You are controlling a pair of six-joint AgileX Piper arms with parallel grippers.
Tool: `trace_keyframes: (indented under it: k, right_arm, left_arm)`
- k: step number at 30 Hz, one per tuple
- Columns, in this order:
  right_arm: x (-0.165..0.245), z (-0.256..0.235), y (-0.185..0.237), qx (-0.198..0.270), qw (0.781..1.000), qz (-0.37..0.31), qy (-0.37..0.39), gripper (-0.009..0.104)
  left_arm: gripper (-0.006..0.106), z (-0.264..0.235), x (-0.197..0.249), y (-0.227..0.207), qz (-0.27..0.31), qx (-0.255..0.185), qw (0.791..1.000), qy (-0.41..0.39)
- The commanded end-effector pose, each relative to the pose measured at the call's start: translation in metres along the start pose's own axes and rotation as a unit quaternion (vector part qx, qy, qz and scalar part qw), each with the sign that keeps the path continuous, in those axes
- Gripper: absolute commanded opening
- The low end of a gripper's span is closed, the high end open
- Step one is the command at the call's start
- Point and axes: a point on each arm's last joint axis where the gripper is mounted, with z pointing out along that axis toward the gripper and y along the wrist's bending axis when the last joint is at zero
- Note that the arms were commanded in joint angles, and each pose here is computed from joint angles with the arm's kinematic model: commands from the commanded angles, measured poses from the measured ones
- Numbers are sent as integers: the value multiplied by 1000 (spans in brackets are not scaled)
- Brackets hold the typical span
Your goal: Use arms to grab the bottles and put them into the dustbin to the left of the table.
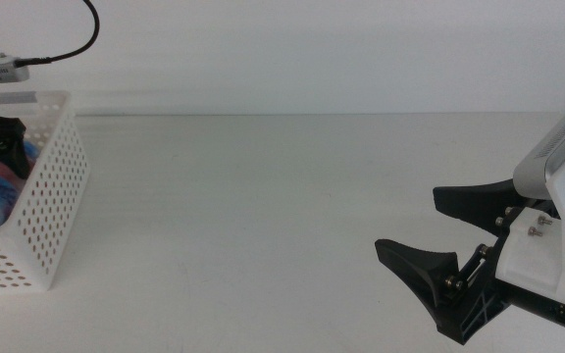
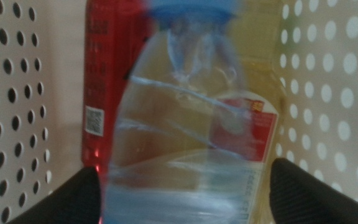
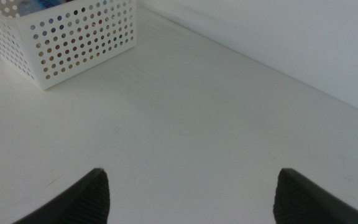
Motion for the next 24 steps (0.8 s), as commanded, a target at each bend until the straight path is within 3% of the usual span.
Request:
trace_keyframes:
  k: [1,5,11,17,24]
  right_arm:
    - [-16,-4,-1,6,999,-8,-51,79]
    - [-16,-4,-1,6,999,-8,-51,79]
    - [-16,-4,-1,6,999,-8,-51,79]
    - [-16,-4,-1,6,999,-8,-51,79]
    - [-16,-4,-1,6,999,-8,-51,79]
  left_arm:
    - [90,-39,-3,-11,10,4,999,-47]
    - [90,-49,-2,-22,28,-1,998,-50]
    - [90,-91,2,-51,-3,2,994,-107]
    - [90,-141,16,-102,54,20,983,-174]
    - [90,-187,44,-139,78,24,961,-265]
